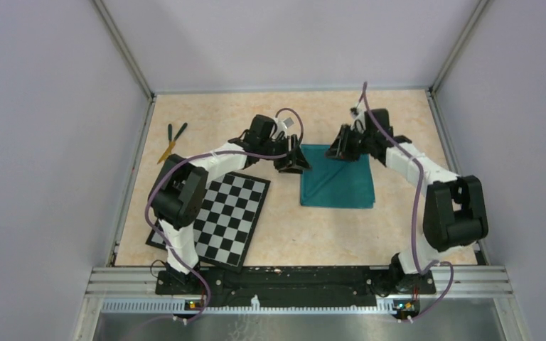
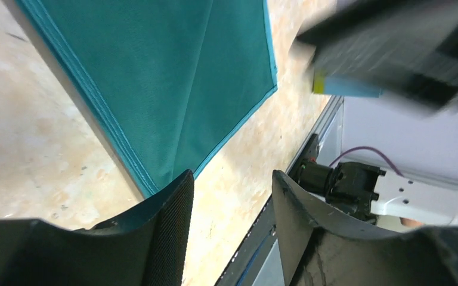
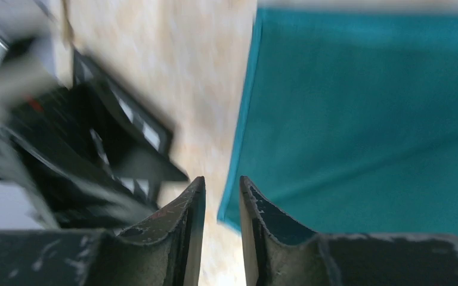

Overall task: Fold the napkin into a case and place the utensils inside
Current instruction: Move the upper triangle-folded napkin to the center of the board.

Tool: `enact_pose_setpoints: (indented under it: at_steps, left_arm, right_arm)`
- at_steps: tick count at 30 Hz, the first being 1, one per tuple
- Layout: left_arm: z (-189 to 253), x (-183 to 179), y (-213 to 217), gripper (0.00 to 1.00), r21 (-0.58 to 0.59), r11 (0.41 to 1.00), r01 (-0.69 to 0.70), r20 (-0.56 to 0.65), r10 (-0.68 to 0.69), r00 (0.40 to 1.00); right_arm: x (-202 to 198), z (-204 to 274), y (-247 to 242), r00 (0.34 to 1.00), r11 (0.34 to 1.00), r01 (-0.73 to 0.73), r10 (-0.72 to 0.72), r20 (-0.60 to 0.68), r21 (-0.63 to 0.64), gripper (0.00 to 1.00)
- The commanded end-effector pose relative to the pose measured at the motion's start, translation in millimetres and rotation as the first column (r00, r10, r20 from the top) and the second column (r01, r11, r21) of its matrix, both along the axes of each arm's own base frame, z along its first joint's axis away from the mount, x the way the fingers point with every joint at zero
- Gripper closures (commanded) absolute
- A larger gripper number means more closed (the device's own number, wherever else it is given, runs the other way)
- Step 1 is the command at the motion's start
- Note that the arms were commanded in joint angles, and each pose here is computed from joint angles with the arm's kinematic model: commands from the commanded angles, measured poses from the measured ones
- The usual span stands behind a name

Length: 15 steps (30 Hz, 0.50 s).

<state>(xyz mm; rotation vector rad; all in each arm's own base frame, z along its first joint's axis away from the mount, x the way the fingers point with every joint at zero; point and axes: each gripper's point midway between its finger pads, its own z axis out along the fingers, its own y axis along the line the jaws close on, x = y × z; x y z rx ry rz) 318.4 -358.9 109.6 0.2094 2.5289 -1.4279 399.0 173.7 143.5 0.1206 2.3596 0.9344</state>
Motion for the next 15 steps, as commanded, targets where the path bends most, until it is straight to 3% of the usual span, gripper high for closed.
enact_pose_setpoints:
  at_steps: [1,6,15]
  left_arm:
    - [41,21,16,0.41,-0.031,0.998,-0.047,0.103,0.050,0.993]
    - [49,20,20,0.34,-0.044,0.997,-0.062,0.117,0.066,0.991]
    - [62,7,29,0.32,-0.064,0.996,-0.060,0.137,0.068,0.988]
  right_arm:
    - [-66,-56,-11,0.988,0.988,-0.007,-0.016,-0.150,-0.151,0.77]
    - [-105,-95,-34,0.971,0.965,-0.022,-0.042,-0.236,-0.261,0.86]
    - [-143,-151,-104,0.863,0.889,0.143,-0.328,-0.384,-0.436,0.87]
